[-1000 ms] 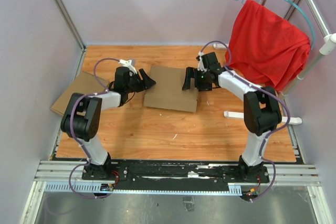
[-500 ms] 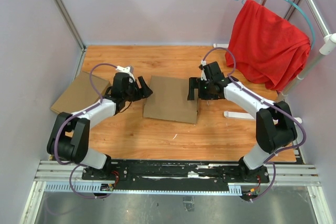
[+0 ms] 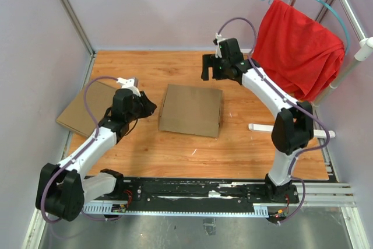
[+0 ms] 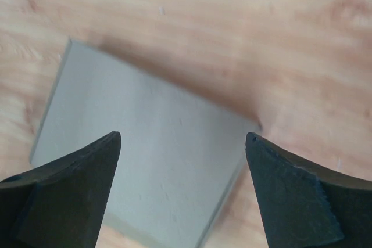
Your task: Fold the paper box
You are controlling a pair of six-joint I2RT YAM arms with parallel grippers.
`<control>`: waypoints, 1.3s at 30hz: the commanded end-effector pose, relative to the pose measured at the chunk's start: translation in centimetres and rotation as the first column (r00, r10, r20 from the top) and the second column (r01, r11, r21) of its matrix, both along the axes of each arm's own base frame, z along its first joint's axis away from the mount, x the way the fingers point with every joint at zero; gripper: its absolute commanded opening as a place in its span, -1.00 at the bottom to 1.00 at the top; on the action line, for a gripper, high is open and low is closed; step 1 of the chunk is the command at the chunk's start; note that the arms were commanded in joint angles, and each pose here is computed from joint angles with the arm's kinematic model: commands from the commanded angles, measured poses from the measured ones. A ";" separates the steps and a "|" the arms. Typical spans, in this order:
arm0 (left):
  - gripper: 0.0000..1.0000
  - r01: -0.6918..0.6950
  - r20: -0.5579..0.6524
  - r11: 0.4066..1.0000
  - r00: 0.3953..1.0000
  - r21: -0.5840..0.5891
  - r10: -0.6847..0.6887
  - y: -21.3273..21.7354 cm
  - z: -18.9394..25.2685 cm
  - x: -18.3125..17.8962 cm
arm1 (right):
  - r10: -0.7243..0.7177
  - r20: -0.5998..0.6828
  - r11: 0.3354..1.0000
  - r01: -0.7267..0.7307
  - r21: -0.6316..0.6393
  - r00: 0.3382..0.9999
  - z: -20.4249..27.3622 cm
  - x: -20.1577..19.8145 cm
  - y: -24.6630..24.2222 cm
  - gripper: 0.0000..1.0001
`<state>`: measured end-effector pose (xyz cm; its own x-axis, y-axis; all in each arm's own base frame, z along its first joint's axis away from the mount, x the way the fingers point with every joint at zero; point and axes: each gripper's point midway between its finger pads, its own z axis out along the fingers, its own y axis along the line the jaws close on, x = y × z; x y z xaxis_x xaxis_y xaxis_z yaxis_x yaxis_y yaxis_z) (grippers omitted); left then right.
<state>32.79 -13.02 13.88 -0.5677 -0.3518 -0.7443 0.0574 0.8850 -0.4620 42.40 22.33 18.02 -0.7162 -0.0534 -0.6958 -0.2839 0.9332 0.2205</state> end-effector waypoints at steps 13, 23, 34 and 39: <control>-1.00 0.194 -0.040 0.977 0.979 -0.089 -0.199 -2.8 -2.7 -5.0 | 0.134 -0.101 0.988 -0.125 0.092 0.986 -9.6 11.3 5.8 -0.77; -0.99 0.183 -0.229 0.983 0.957 -0.012 -0.181 -3.6 -8.0 -6.8 | 0.178 -0.145 0.980 -0.162 0.115 0.973 -11.1 10.4 6.4 -0.67; -1.00 0.170 -0.219 0.984 0.964 0.061 -0.153 -5.4 -9.7 -4.3 | 0.353 -0.219 0.935 -0.334 0.121 0.910 -13.3 6.3 8.3 -0.53; -0.99 0.142 -0.218 0.986 0.969 0.093 -0.119 -6.2 -10.9 -3.3 | 0.465 -0.244 0.885 -0.436 0.165 0.851 -13.7 3.2 9.9 -0.56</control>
<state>27.04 -18.11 1.91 -0.8120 -0.1560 -0.5624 0.0875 0.9201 -0.3817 49.74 30.22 4.74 -0.8061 -0.2417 -0.5402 -0.4944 0.7768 0.3901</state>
